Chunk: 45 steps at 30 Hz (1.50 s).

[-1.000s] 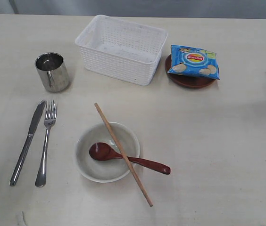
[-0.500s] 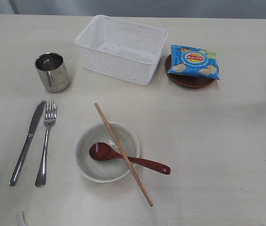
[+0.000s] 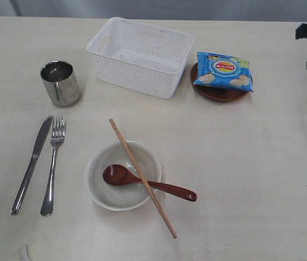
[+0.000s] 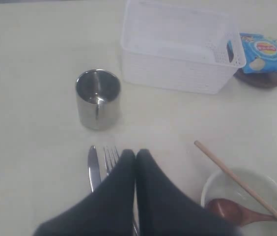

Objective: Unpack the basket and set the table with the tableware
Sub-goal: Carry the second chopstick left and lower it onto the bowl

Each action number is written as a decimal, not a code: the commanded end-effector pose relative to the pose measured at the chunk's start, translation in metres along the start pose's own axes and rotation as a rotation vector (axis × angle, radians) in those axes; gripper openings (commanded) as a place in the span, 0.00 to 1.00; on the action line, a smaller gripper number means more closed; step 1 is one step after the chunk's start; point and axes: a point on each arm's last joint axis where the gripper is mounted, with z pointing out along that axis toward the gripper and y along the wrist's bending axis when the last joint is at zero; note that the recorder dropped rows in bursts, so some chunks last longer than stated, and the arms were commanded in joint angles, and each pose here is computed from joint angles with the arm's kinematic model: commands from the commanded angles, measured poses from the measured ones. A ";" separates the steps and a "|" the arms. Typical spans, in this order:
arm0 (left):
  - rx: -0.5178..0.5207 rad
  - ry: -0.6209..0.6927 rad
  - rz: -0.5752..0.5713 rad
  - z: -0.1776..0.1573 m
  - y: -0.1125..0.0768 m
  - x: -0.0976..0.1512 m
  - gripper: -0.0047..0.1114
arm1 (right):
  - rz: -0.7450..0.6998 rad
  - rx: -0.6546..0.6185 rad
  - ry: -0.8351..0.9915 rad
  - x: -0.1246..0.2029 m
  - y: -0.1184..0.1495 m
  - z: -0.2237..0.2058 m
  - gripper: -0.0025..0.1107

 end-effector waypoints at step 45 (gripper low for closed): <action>0.027 0.010 -0.011 0.000 -0.003 0.002 0.04 | -0.545 -0.360 0.387 0.180 0.317 0.004 0.02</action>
